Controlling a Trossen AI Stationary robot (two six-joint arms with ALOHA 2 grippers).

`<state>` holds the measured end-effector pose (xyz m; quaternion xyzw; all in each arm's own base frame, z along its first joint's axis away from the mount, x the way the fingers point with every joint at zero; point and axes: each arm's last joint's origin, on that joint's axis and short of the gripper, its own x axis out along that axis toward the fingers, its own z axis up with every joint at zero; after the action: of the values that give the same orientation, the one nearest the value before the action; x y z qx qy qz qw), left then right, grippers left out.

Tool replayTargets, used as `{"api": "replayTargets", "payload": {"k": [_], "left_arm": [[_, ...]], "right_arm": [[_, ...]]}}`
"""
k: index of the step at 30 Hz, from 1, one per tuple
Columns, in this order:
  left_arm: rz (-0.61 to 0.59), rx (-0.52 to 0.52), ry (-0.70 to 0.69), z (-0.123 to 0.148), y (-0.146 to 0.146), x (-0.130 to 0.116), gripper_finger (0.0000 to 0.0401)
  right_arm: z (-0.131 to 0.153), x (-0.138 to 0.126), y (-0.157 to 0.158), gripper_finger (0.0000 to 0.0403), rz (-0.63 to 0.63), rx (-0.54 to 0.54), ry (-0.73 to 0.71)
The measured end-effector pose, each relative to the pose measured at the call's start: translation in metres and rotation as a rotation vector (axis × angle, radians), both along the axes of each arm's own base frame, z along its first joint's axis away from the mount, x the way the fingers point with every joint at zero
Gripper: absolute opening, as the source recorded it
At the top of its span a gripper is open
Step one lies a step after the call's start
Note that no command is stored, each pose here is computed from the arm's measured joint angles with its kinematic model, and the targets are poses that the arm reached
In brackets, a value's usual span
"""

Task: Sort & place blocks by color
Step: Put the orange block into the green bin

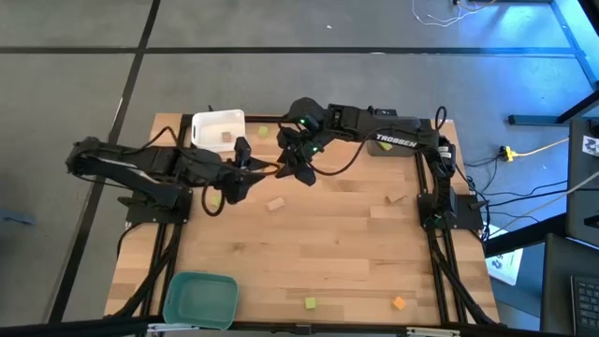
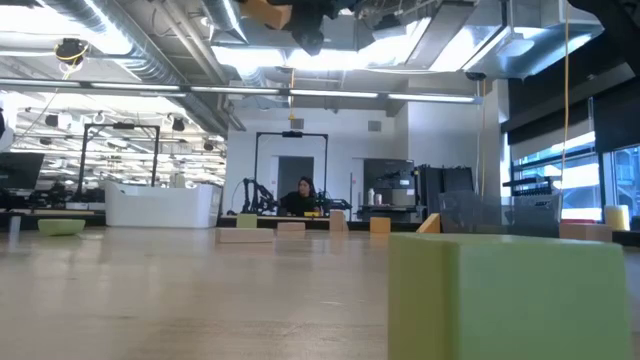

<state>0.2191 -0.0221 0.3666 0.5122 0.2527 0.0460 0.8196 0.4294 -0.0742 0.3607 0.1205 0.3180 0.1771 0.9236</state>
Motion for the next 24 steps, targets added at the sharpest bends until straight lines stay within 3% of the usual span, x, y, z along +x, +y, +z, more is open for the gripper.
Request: {"api": "replayTargets", "payload": {"k": [14, 21, 24], "left_arm": [[0.004, 0.031, 0.01, -0.005, -0.001, 0.011, 0.0169], [0.031, 0.024, 0.022, -0.009, -0.002, 0.016, 0.0117], [0.035, 0.023, 0.024, -0.009, -0.002, 0.016, 0.0115]], "right_arm": [[0.0, 0.0, 0.001, 0.0129, 0.006, -0.001, -0.002], [-0.001, -0.001, 0.001, 0.0129, 0.004, 0.006, 0.015], [-0.002, -0.001, 0.001, 0.0129, 0.001, 0.01, 0.018]]}}
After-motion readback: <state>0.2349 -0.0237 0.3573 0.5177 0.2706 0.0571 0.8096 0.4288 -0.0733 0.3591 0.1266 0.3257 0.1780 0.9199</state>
